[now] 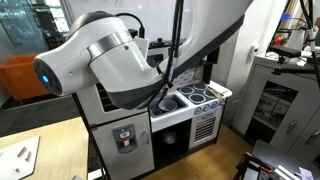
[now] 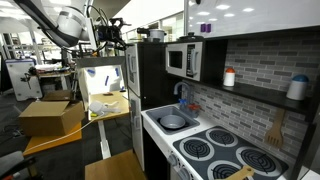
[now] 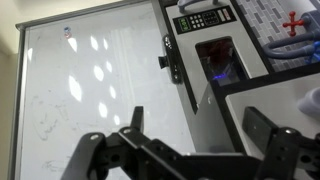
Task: Close the top part of the refrigerator
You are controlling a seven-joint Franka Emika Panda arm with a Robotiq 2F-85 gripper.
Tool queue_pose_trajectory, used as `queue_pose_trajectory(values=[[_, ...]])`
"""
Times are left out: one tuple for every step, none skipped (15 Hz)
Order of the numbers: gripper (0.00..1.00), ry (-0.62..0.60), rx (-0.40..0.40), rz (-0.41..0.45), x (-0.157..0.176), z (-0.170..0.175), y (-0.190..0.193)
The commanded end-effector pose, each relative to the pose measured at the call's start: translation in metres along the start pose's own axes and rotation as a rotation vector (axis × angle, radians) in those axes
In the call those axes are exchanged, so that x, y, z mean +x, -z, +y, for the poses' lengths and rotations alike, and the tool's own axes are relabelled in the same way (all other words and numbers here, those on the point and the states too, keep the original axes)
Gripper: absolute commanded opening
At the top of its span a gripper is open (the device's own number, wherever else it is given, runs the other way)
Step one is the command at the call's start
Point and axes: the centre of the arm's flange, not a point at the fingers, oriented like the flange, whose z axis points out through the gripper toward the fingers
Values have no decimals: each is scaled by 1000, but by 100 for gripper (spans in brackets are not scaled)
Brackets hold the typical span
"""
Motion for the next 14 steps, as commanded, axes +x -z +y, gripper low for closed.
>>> queue_pose_trajectory(values=[[100, -3, 6, 60, -10, 4, -7], [100, -1, 8, 64, -11, 4, -8], [100, 0, 11, 67, -12, 4, -9], [100, 1, 12, 70, -14, 3, -9], [100, 1, 16, 73, -17, 3, -9], [100, 2, 19, 73, -19, 3, -9], [100, 2, 22, 72, -20, 3, -10], [100, 1, 23, 74, -22, 3, -10], [100, 3, 23, 78, -23, 4, -9], [100, 4, 24, 79, -24, 6, -7], [100, 4, 25, 83, -26, 7, -3], [100, 6, 30, 86, -28, 9, 3], [100, 3, 29, 87, -30, 11, 7], [100, 1, 40, 95, -33, 15, 16]])
